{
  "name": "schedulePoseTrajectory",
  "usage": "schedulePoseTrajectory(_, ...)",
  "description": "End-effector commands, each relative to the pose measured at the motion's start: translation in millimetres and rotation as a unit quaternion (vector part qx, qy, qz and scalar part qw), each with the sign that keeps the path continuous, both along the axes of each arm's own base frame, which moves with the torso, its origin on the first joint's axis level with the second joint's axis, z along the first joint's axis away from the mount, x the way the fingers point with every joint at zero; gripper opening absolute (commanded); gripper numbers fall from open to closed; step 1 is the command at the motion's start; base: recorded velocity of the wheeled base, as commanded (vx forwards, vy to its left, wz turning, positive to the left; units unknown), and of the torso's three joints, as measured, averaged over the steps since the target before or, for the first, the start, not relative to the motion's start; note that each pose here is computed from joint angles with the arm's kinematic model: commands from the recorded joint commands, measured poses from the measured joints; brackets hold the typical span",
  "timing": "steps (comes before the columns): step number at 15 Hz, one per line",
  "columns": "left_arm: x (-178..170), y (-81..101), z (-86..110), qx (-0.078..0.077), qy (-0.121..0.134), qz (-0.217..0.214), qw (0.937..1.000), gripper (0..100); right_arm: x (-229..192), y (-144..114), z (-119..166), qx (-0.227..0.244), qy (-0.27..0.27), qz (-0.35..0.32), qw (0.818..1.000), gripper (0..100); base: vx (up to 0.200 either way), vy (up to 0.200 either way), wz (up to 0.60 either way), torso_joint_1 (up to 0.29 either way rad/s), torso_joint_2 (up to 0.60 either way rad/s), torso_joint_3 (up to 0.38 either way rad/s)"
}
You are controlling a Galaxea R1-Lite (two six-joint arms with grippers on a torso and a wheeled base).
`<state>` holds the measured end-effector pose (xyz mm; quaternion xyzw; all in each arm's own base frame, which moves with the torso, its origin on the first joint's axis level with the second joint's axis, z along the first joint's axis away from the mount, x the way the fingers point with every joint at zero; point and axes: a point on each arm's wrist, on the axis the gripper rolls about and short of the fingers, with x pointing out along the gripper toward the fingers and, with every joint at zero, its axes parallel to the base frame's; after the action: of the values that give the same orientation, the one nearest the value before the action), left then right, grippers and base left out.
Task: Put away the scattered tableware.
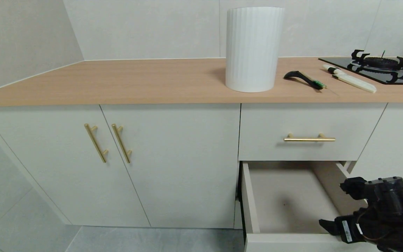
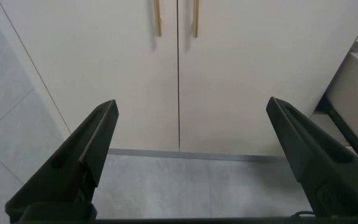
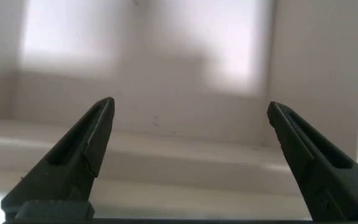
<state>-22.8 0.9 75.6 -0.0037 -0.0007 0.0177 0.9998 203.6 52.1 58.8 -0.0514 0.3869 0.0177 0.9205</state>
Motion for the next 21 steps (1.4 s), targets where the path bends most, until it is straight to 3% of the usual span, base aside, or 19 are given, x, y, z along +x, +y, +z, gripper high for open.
schedulePoseTrajectory(1, 0.0, 0.0, 0.0, 0.000, 0.000, 0.000, 1.0000, 100, -28.0, -4.8, 8.0, 0.005, -0.017, 0.008, 1.000, 100, 0.000, 0.000, 0.00, 0.000, 0.00, 0.000)
schedulePoseTrajectory(8, 0.0, 0.0, 0.0, 0.000, 0.000, 0.000, 1.0000, 100, -92.3, -17.6, 7.1, 0.003, -0.006, 0.034, 0.999, 100, 0.000, 0.000, 0.00, 0.000, 0.00, 0.000)
schedulePoseTrajectory(12, 0.0, 0.0, 0.0, 0.000, 0.000, 0.000, 1.0000, 100, -102.0, -20.1, 12.2, 0.016, -0.005, 0.047, 0.999, 100, 0.000, 0.000, 0.00, 0.000, 0.00, 0.000)
schedulePoseTrajectory(14, 0.0, 0.0, 0.0, 0.000, 0.000, 0.000, 1.0000, 100, -91.9, -17.0, 24.3, 0.024, -0.035, 0.045, 0.998, 100, 0.000, 0.000, 0.00, 0.000, 0.00, 0.000)
schedulePoseTrajectory(16, 0.0, 0.0, 0.0, 0.000, 0.000, 0.000, 1.0000, 100, -77.8, -12.6, 52.4, 0.036, -0.076, 0.043, 0.996, 100, 0.000, 0.000, 0.00, 0.000, 0.00, 0.000)
schedulePoseTrajectory(18, 0.0, 0.0, 0.0, 0.000, 0.000, 0.000, 1.0000, 100, -72.4, -10.4, 109.2, 0.048, -0.093, 0.051, 0.993, 100, 0.000, 0.000, 0.00, 0.000, 0.00, 0.000)
schedulePoseTrajectory(21, 0.0, 0.0, 0.0, 0.000, 0.000, 0.000, 1.0000, 100, -74.3, -10.8, 192.5, 0.104, -0.095, 0.102, 0.985, 100, 0.000, 0.000, 0.00, 0.000, 0.00, 0.000)
